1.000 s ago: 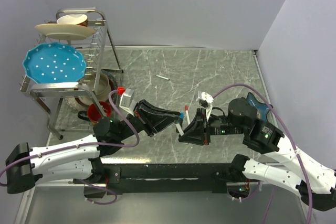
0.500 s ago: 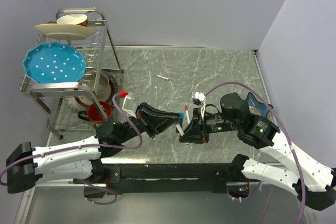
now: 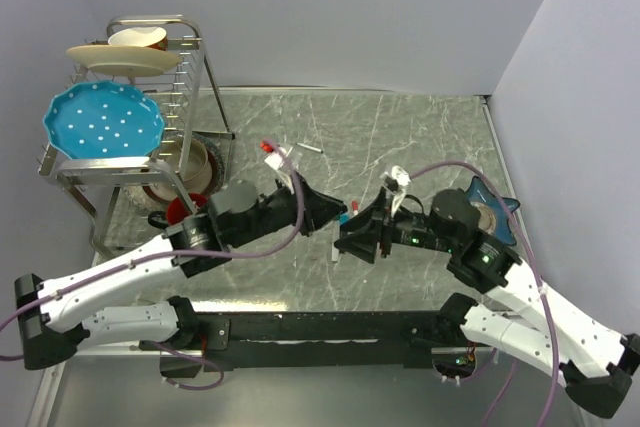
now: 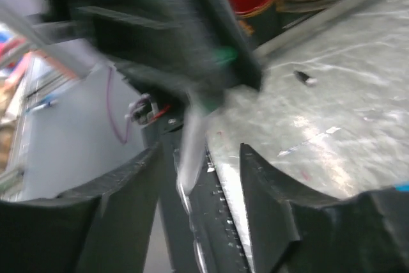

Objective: Insert the pens into the pen caps

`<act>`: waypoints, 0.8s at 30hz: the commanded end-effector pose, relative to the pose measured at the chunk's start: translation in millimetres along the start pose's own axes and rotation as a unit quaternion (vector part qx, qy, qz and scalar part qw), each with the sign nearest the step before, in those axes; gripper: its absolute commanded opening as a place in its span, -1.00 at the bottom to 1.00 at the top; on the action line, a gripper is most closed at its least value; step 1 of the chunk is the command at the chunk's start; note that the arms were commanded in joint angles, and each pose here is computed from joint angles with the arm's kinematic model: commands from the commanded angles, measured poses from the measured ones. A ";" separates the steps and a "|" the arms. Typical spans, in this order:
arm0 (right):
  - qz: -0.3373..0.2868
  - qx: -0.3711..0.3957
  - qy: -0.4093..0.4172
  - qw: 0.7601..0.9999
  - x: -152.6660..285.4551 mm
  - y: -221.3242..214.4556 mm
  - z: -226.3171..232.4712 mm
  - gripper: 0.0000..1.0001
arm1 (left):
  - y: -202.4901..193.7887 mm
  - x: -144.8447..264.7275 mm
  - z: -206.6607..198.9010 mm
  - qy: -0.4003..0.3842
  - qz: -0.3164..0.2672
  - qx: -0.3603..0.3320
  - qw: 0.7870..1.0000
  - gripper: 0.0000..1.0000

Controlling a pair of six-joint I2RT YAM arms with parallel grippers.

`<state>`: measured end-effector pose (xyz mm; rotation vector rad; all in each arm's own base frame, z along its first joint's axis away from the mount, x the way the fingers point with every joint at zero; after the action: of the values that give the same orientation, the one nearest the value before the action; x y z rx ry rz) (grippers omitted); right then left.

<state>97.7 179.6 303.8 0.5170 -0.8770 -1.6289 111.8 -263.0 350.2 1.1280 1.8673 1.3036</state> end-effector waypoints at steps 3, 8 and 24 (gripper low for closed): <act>-0.106 0.015 -0.023 0.994 32.5 -5.6 2.8 0.45 | -18.9 -15.5 50.7 0.105 0.103 -0.008 0.989 -0.98; -0.119 0.004 -0.045 0.992 48.9 -17.9 1.1 0.88 | -45.6 -53.0 106.6 0.212 0.149 -0.010 0.966 -0.98; -0.123 0.006 -0.066 0.990 61.4 -24.4 0.6 0.94 | -139.2 -130.6 209.6 0.313 0.276 0.079 0.905 -0.90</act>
<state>65.6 124.1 288.9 0.5255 -0.9351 -1.8772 290.5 -298.3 138.5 1.5541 2.1417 2.1174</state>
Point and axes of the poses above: each gripper's point midway between its finger pads, its own x axis back along the fingers, its own z axis along the line the jaws close on, y = z × x, the point moved 9 cm from there along x, back along the fingers, and after that the axes turned 15 degrees about -x, right-handed, at the moved point
